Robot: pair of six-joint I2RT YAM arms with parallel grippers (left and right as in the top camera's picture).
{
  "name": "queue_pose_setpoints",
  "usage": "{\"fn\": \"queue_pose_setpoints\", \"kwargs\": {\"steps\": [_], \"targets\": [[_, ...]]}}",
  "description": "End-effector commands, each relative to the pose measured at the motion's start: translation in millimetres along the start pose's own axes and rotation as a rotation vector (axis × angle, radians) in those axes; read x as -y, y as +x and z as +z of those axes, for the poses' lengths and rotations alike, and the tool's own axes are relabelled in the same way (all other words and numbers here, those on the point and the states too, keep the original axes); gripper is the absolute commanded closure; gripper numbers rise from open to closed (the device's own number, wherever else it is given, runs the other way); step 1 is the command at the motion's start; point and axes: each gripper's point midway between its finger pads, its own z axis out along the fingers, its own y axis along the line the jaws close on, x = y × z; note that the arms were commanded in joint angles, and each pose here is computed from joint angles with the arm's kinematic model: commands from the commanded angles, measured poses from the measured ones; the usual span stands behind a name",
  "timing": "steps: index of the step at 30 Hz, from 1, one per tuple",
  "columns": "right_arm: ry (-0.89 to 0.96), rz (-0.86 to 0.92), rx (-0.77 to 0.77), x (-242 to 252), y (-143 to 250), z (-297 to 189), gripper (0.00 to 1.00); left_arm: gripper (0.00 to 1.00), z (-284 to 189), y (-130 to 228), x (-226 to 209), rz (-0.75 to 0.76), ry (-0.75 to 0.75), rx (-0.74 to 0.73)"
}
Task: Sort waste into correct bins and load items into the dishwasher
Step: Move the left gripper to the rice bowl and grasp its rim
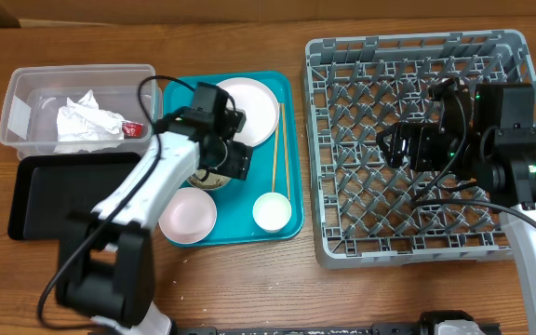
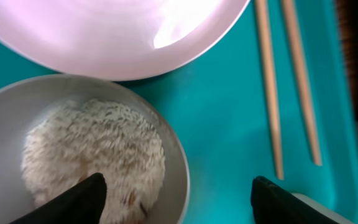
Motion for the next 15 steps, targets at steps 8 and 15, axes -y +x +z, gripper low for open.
{"fn": "queue_pose_setpoints", "kwargs": {"steps": [8,15], "targets": [[-0.006,-0.017,0.037,-5.6,-10.7,-6.4,0.0,0.52,40.2,17.5,-12.7,0.02,-0.072,-0.104],[-0.007,-0.019,0.04,-5.7,-11.5,-6.4,0.0,0.74,34.9,12.1,-16.3,-0.032,-0.123,-0.094]]}}
